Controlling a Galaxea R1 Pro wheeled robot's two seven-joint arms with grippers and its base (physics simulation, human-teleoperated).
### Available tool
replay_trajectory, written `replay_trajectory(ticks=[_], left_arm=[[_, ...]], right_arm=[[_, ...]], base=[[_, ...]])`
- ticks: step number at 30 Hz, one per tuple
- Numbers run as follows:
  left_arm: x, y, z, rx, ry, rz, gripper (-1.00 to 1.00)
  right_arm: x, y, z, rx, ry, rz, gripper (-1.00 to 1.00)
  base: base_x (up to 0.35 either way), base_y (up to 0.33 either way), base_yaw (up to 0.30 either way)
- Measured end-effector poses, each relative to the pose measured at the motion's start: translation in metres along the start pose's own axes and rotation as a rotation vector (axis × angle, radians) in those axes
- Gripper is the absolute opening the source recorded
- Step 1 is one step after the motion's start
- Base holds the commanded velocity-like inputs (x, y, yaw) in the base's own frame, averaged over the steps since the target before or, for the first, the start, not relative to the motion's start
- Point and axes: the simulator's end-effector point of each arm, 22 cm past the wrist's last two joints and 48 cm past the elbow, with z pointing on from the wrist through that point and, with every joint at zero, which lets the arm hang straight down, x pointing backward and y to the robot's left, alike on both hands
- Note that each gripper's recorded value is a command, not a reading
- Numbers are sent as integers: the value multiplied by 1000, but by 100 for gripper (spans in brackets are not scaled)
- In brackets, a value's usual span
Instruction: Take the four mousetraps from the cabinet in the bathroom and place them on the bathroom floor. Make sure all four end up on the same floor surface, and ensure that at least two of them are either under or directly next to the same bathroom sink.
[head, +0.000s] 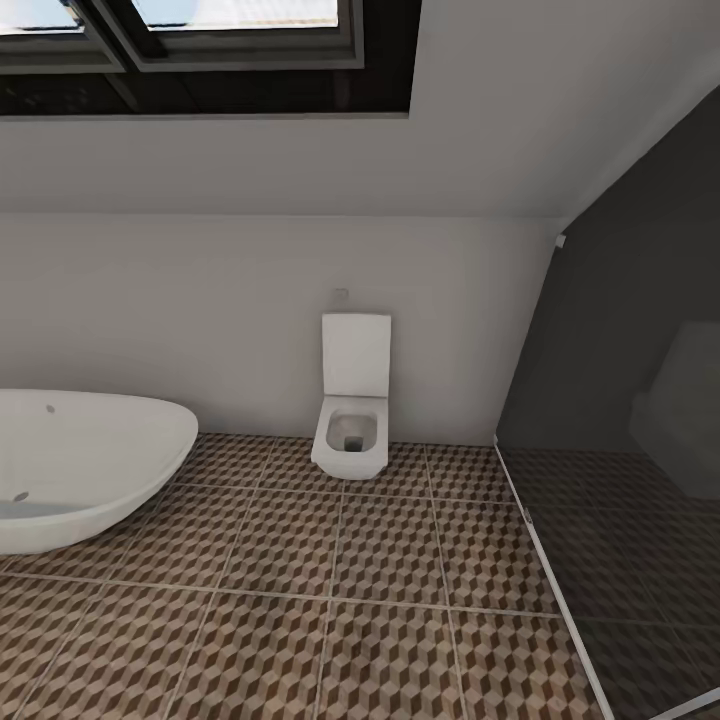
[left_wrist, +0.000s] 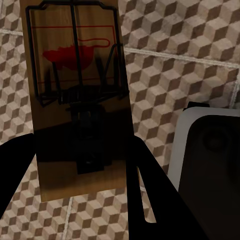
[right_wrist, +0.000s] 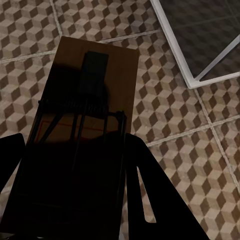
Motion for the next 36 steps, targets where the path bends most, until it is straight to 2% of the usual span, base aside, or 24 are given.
replay_trajectory(ticks=[36], left_arm=[[0, 0, 0, 0, 0, 0, -100]], right_arm=[[0, 0, 0, 0, -1, 0, -100]], base=[[0, 0, 0]])
